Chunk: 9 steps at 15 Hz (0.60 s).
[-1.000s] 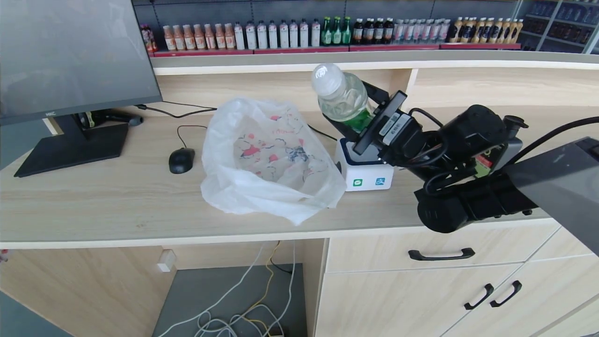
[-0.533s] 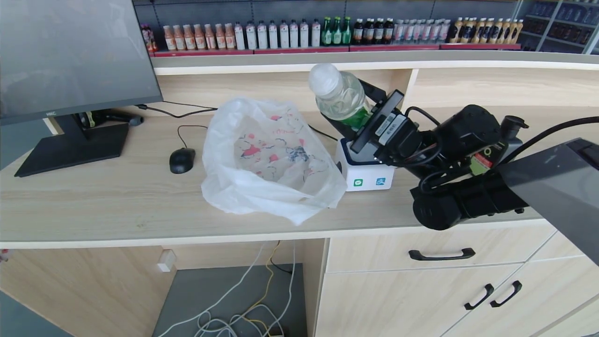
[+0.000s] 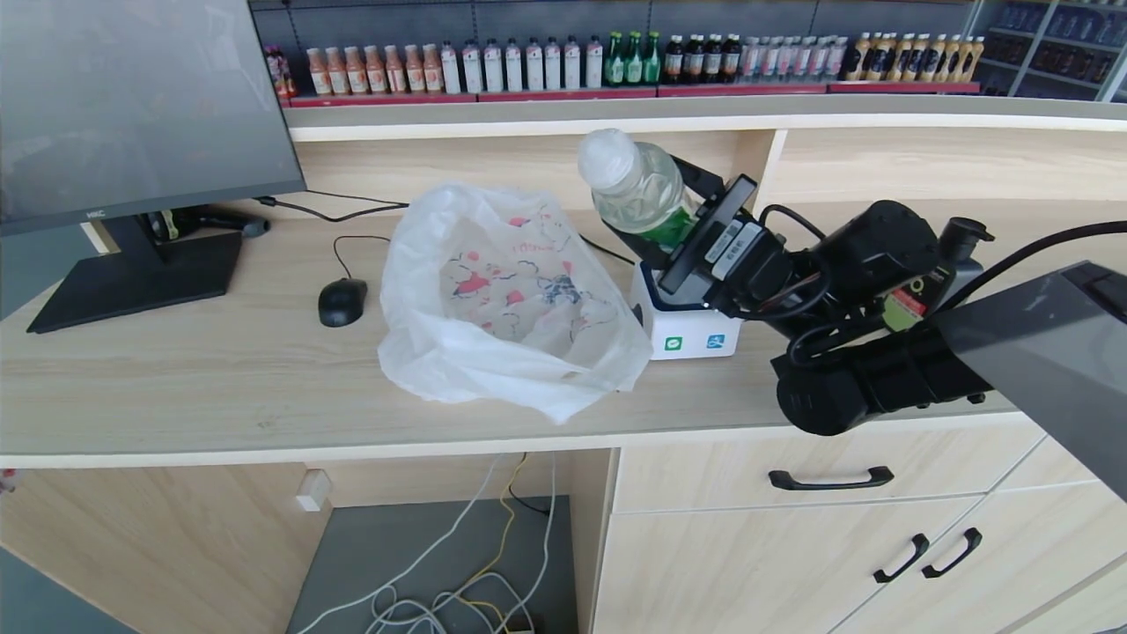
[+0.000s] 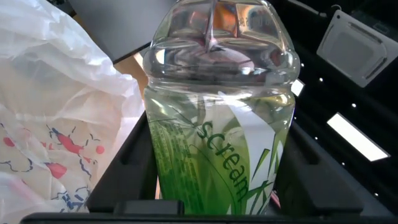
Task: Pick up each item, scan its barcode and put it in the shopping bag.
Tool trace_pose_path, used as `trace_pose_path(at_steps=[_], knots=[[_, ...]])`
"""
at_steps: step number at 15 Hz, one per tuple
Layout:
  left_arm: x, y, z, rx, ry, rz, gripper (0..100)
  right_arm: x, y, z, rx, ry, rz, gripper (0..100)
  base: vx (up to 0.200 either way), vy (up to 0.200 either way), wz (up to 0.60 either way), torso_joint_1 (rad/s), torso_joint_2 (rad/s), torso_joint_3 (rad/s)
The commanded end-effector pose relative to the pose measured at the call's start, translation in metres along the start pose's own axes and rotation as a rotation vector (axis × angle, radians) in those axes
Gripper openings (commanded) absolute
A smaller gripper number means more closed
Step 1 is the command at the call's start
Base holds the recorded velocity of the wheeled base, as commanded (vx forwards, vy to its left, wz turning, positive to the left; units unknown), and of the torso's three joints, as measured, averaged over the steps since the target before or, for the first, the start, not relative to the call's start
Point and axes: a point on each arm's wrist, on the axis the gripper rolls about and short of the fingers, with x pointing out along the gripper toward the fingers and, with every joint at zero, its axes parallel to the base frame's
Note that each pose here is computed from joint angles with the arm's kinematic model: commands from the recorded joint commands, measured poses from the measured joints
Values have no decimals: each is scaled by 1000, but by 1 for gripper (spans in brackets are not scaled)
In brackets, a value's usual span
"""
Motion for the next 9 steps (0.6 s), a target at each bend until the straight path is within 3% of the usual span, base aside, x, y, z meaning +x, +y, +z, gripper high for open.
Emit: trace_pose_path(at_steps=[1,9], knots=[[0,0,0,0,0,0,100,-1,3,0,6,3,7,0,0,0,0,0,0,0],[0,0,0,0,0,0,100,-1,7,-2,12,7,13,0,0,0,0,0,0,0]])
